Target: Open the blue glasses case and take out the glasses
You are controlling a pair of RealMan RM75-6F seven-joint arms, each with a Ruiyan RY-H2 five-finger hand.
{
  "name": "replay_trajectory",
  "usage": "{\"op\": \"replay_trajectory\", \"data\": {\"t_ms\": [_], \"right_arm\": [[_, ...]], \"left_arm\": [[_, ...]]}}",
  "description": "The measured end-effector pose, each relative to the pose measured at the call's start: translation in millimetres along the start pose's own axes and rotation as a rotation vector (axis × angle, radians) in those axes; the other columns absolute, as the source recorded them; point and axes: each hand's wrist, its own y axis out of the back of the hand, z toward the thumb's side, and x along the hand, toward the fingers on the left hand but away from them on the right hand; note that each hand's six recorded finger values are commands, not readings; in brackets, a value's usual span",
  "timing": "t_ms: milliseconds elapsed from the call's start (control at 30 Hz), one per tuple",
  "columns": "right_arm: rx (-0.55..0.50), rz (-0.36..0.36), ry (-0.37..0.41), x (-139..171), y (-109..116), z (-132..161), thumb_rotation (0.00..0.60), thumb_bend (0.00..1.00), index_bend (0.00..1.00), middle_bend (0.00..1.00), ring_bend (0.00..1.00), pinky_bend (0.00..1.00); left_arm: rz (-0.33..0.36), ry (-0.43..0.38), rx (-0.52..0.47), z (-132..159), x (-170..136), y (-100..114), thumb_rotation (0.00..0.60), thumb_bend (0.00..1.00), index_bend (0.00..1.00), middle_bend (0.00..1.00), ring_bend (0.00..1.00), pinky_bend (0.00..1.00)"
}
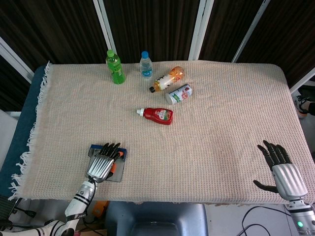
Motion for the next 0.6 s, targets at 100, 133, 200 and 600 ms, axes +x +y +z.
{"op": "replay_trajectory", "data": {"t_ms": [100, 133, 200, 600], "right_arm": [[-0.002, -0.001, -0.002, 0, 1, -1, 0.600, 0.15, 0.00, 0.00, 0.00, 0.00], [-0.002, -0.001, -0.002, 0, 1, -1, 0.600, 0.15, 0.00, 0.00, 0.00, 0.00], [-0.001, 0.000, -0.002, 0, 1, -1, 0.600, 0.15, 0.00, 0.00, 0.00, 0.00], [0.006, 0.012, 0.001, 0, -2, 1, 0.600, 0.15, 0.00, 0.00, 0.00, 0.00]], "left_arm": [[0.000, 0.030, -0.007, -5, 8, 1, 0.600, 0.67, 0.22, 0.00, 0.00, 0.00], [-0.001, 0.040, -0.010, -7, 10, 1, 0.600, 0.67, 0.22, 0.00, 0.00, 0.00], [-0.005, 0.063, -0.024, -11, 15, 1, 0.600, 0.68, 0.22, 0.00, 0.00, 0.00], [0.140, 0.003, -0.111, -3, 4, 40, 0.600, 0.49, 0.28, 0.00, 0.00, 0.00]]}}
